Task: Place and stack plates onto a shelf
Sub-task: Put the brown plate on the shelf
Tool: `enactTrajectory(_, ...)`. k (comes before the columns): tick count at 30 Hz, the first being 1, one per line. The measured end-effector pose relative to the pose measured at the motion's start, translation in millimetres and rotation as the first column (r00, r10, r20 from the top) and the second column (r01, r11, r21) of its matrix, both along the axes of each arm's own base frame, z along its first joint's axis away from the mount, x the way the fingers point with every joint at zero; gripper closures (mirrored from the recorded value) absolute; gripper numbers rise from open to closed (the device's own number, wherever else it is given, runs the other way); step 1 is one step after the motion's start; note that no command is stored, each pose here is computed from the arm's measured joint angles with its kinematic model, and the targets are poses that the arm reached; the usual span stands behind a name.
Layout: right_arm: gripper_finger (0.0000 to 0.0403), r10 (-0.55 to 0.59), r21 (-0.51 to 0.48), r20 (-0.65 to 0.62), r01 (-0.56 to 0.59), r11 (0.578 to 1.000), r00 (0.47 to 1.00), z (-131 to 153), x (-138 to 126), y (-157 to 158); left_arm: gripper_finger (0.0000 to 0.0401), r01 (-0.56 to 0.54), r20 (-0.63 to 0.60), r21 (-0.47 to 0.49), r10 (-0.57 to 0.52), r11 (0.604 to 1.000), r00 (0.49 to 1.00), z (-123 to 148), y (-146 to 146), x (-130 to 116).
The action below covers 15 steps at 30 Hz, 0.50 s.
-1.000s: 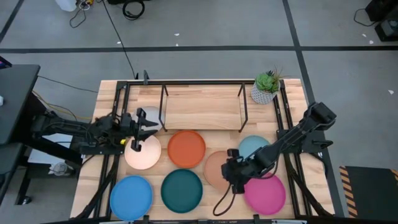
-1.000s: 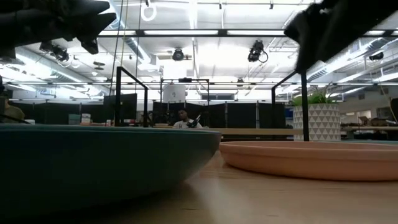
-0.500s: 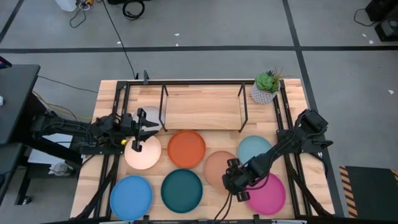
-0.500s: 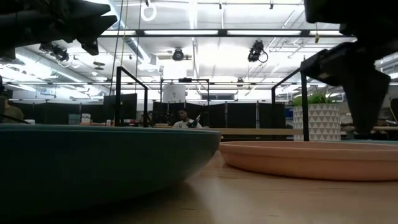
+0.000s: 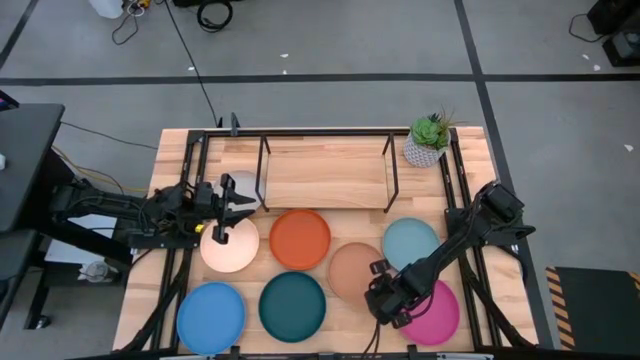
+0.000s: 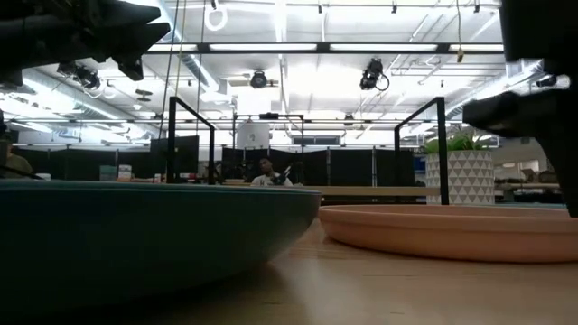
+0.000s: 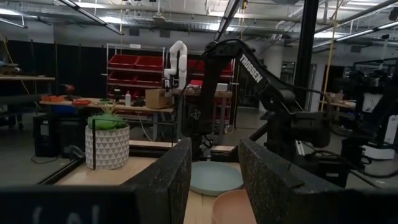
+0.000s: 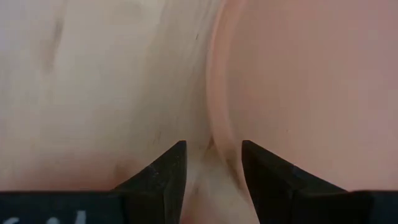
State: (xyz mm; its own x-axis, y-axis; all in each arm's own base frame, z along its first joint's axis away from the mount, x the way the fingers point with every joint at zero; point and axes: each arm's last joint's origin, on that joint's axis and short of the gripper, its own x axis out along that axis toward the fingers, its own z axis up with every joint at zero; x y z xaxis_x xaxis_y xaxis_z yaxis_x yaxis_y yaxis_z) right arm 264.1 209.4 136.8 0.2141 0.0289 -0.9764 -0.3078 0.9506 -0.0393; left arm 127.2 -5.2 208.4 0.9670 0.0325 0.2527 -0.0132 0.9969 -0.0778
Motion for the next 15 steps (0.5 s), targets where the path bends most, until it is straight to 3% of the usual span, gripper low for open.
enactTrajectory(6, 0.0261, 0.014, -0.012, -0.005, -0.015, 1.0, 1.0, -4.1, 1.0, 0.9, 0.0259, 0.0, 0.0, 0.0, 0.0, 1.0, 1.0, 0.0, 0.0, 0.0)
enactTrajectory(15, 0.0329, 0.014, -0.022, 0.007, -0.014, 1.0, 1.0, -0.1, 0.8, -2.2, 0.0259, 0.0, 0.0, -0.001, 0.0, 1.0, 1.0, 0.1, 0.0, 0.0)
